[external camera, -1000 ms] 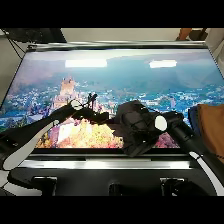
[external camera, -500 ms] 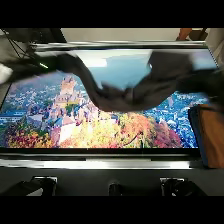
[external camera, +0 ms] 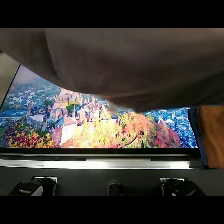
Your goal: Fold the shirts.
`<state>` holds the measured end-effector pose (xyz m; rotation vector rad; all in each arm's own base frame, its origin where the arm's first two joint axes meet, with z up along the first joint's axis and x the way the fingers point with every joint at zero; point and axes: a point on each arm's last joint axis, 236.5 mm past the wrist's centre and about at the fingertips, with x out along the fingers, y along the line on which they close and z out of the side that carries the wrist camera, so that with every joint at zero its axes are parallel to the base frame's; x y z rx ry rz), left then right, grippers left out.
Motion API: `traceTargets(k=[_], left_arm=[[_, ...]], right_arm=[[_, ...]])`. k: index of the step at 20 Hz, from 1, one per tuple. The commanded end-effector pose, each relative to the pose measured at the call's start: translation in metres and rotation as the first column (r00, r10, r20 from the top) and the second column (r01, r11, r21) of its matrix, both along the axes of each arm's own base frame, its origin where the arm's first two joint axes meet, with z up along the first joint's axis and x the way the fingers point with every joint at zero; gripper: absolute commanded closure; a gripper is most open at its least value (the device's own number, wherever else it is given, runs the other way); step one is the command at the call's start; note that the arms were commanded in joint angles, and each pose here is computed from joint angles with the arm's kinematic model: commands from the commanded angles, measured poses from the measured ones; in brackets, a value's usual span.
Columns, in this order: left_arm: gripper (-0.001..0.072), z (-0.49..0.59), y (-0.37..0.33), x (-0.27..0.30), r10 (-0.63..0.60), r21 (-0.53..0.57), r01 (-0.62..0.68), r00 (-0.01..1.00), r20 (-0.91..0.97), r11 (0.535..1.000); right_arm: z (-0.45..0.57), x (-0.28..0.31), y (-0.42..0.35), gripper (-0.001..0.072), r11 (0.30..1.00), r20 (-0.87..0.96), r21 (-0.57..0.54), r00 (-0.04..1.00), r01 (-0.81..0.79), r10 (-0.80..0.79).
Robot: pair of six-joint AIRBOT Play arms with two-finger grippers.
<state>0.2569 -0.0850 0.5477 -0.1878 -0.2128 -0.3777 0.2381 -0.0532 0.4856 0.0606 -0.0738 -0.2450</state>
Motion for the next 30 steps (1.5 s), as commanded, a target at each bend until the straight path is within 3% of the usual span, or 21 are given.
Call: traceTargets(k=[1, 5, 10, 16, 20, 22, 23, 25, 27, 30], left_arm=[[0.0681, -0.006, 0.037, -0.016, 0.166, 0.043, -0.164, 0.986, -0.026, 0.985], [0.0681, -0.058, 0.045, -0.012, 0.213, 0.148, -0.184, 0.952, -0.219, 0.972], [0.0681, -0.056, 0.048, -0.033, 0.218, 0.150, -0.189, 0.954, -0.207, 0.970], [0.0681, -0.085, 0.045, -0.017, 0.215, 0.173, -0.165, 0.921, -0.324, 0.971], [0.0680, -0.150, 0.041, 0.043, 0.224, 0.232, -0.118, 0.830, -0.510, 0.965], [0.0680, -0.209, 0.037, 0.088, 0.239, 0.296, -0.059, 0.745, -0.622, 0.953], [0.0680, -0.242, 0.036, 0.110, 0.245, 0.310, -0.030, 0.689, -0.682, 0.950], [0.0680, -0.303, 0.035, 0.149, 0.260, 0.340, 0.030, 0.582, -0.771, 0.940], [0.0679, -0.360, 0.038, 0.181, 0.273, 0.341, 0.060, 0.476, -0.836, 0.938], [0.0679, -0.441, 0.030, 0.209, 0.248, 0.300, 0.120, 0.323, -0.913, 0.946]], right_arm=[[0.003, -0.010, -0.016, 0.0669, 0.998, 0.004, -0.003, 0.998, 0.057, -0.057], [-0.021, -0.015, -0.029, 0.0669, 0.994, -0.096, 0.019, 0.989, 0.111, -0.109], [-0.048, -0.038, -0.047, 0.0669, 0.986, -0.207, 0.035, 0.967, 0.161, -0.150], [-0.065, -0.027, -0.040, 0.0669, 0.986, -0.280, 0.031, 0.948, 0.166, -0.151], [-0.097, 0.036, -0.010, 0.0670, 0.983, -0.412, -0.075, 0.893, 0.166, -0.182], [-0.120, 0.098, 0.020, 0.0671, 0.978, -0.453, -0.167, 0.871, 0.127, -0.190], [-0.137, 0.130, 0.030, 0.0671, 0.980, -0.470, -0.158, 0.864, 0.117, -0.179], [-0.200, 0.189, 0.035, 0.0672, 0.990, -0.564, -0.019, 0.816, 0.137, -0.124], [-0.282, 0.229, 0.042, 0.0671, 0.955, -0.681, 0.243, 0.731, 0.168, 0.044], [-0.370, 0.264, 0.071, 0.0669, 0.787, -0.707, 0.569, 0.630, 0.238, 0.320]])
